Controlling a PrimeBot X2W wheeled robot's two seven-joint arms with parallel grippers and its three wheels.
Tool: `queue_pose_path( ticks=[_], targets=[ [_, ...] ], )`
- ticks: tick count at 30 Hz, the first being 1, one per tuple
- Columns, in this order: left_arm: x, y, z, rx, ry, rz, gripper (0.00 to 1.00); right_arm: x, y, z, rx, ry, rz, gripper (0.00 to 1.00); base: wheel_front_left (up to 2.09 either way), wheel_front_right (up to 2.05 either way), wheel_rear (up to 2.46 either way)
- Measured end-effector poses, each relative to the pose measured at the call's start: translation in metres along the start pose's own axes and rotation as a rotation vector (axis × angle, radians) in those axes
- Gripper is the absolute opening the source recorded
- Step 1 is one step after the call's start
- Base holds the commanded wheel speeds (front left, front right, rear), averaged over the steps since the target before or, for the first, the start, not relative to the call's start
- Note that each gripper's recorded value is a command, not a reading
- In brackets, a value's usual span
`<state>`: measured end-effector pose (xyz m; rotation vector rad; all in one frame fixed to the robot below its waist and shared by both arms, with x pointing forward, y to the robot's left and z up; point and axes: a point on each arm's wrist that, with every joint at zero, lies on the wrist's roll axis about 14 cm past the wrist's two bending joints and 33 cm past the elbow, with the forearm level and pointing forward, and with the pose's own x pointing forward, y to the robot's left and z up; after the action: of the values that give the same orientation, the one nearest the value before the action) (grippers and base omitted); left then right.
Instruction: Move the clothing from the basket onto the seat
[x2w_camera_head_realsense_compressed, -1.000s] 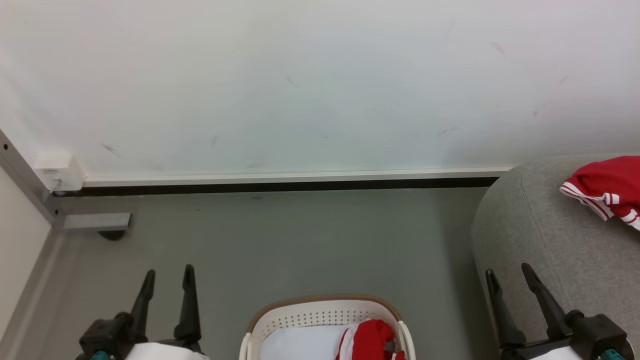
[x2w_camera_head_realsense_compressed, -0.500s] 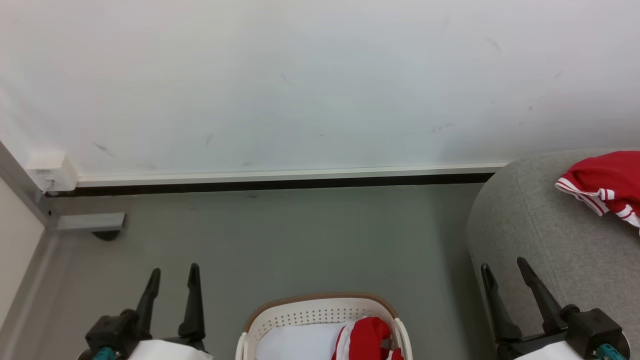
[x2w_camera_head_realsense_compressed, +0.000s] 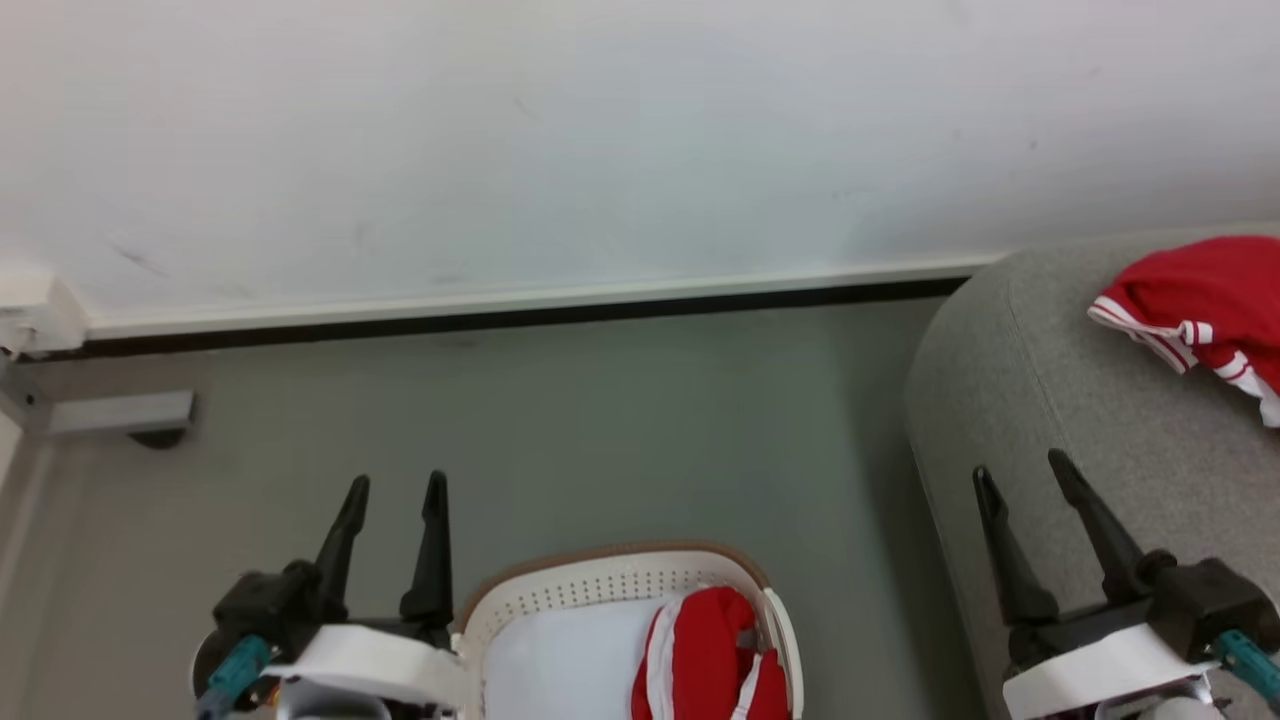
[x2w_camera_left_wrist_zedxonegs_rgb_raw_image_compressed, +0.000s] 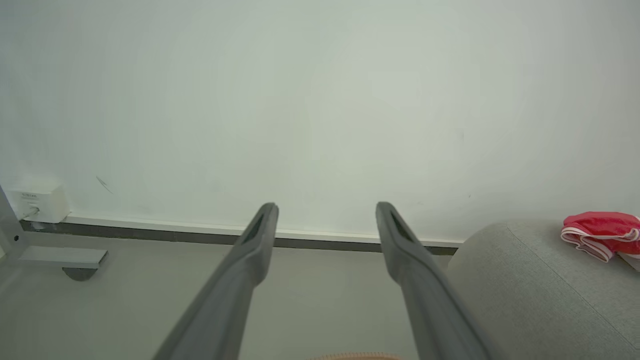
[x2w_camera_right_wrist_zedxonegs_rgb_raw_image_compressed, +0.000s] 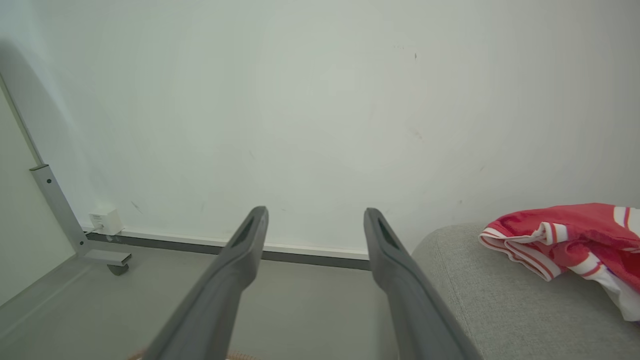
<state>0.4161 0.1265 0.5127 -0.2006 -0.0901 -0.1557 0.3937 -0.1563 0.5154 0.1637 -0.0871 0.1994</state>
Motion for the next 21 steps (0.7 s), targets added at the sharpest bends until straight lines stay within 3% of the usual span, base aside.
queue_pose_path(
  ticks=[9, 21],
  targets=[
    [0.04, -0.047, -0.048, -0.022, 0.111, -0.169, 1.0, 0.027, -0.032, 0.002, -0.037, -0.011, -0.053, 1.0, 0.0, 0.0, 0.0],
    [0.061, -0.088, -0.172, 0.008, 0.425, -0.363, 1.0, 0.067, -0.071, -0.014, -0.098, -0.001, -0.101, 1.0, 0.0, 0.0, 0.0]
  ],
)
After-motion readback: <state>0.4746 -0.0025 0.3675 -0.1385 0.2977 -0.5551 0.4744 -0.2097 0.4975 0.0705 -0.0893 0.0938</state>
